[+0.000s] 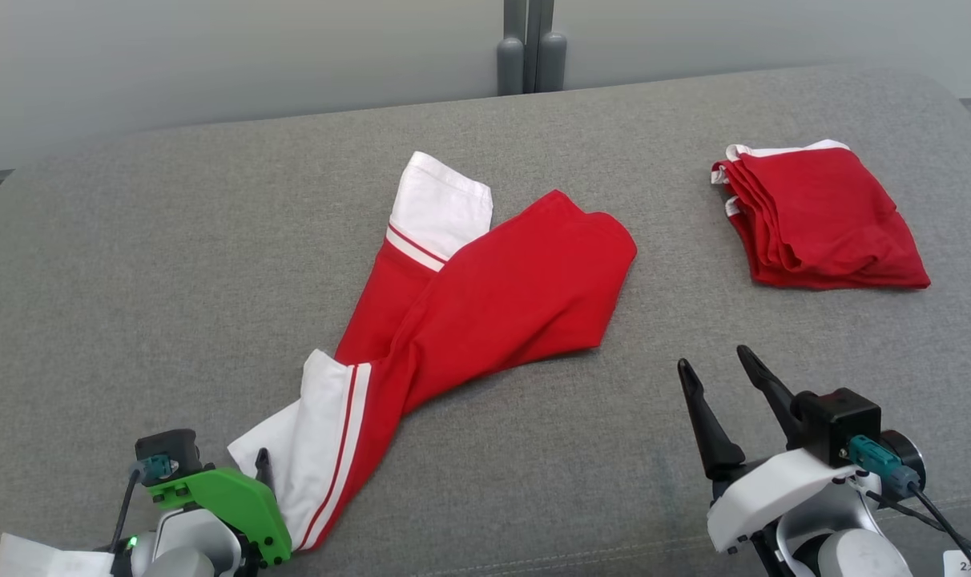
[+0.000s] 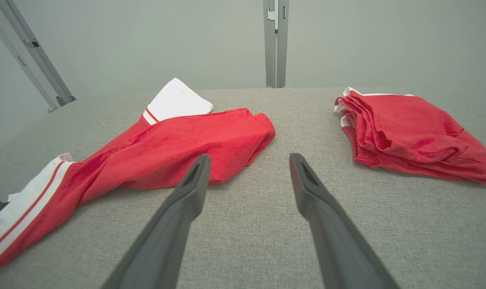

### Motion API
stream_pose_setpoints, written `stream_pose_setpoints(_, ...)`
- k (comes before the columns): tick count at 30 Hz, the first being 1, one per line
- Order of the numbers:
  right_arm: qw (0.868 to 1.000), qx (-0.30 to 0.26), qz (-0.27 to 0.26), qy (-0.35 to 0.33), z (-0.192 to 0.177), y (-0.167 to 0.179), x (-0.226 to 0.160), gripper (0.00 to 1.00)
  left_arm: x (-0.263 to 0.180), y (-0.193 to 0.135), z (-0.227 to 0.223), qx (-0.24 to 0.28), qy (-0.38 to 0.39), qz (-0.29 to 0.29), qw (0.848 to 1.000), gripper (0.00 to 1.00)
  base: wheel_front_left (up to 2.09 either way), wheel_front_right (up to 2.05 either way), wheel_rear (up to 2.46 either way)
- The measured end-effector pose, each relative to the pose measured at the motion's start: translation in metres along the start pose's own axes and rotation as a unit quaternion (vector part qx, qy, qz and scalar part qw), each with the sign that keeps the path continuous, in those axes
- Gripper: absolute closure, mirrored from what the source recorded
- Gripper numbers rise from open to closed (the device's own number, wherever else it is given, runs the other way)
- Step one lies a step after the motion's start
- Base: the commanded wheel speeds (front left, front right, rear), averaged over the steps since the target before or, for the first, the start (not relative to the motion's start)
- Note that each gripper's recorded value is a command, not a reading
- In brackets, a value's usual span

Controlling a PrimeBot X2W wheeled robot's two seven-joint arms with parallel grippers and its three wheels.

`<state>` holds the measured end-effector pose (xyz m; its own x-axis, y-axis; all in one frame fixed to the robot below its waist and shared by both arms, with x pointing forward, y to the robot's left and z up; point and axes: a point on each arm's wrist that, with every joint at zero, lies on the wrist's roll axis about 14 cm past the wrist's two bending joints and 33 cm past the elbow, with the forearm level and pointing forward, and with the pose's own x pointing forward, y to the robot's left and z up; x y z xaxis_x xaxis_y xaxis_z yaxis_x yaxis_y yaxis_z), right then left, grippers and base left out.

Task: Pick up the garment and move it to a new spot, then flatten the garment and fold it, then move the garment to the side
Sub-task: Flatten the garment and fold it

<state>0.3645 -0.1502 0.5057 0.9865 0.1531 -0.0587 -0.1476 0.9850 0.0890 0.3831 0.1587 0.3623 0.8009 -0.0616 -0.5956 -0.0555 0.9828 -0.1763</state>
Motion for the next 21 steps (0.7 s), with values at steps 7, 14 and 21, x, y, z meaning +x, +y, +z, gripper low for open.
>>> stream_pose_setpoints(7,1.000,0.001,-0.004,0.003,-0.003,-0.003,0.002,0.00,0.007,-0.009,0.001,0.007,0.004,-0.019,1.000,1.00,0.00,0.00,0.00)
stream_pose_setpoints(14,1.000,0.001,-0.005,0.005,-0.005,-0.005,0.006,0.00,0.016,-0.008,0.026,0.020,-0.041,-0.015,0.999,1.00,0.00,0.00,0.00)
stream_pose_setpoints(21,1.000,0.001,-0.008,0.010,-0.009,-0.007,0.010,0.00,0.020,-0.007,0.114,0.047,-0.195,-0.011,0.980,1.00,0.00,0.00,0.00)
